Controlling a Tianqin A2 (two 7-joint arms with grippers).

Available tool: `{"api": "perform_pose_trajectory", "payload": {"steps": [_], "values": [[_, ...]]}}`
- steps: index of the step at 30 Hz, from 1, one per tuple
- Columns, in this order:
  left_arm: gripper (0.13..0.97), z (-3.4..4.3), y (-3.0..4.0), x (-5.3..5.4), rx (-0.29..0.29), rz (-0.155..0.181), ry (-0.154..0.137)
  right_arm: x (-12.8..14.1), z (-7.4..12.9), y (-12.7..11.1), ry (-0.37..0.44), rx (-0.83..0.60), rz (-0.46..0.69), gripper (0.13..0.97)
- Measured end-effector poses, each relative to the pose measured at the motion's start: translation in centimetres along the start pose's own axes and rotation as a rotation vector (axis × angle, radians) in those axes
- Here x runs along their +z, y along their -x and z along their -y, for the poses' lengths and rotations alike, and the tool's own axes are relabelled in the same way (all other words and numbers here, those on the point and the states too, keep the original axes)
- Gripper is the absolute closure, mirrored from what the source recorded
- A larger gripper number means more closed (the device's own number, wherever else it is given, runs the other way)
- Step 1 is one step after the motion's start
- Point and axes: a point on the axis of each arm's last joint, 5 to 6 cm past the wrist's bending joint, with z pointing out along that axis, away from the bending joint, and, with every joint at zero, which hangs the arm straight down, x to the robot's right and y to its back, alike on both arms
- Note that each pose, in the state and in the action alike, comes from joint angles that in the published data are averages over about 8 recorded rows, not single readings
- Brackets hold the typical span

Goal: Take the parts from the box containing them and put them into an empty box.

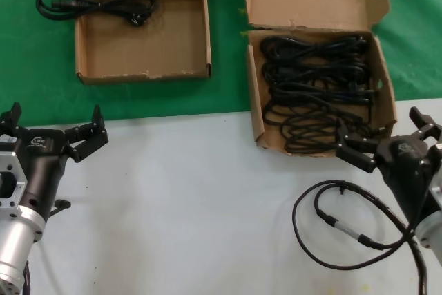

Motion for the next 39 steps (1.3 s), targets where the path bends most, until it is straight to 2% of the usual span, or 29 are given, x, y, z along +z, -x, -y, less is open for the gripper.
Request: {"api": "perform_pose_trajectory", "payload": {"steps": [39], "values": [[0.132,0.0,0.0,0.0,0.0,0.0,0.0,0.0,0.0,0.0,0.0,0.0,0.0,0.13]]}}
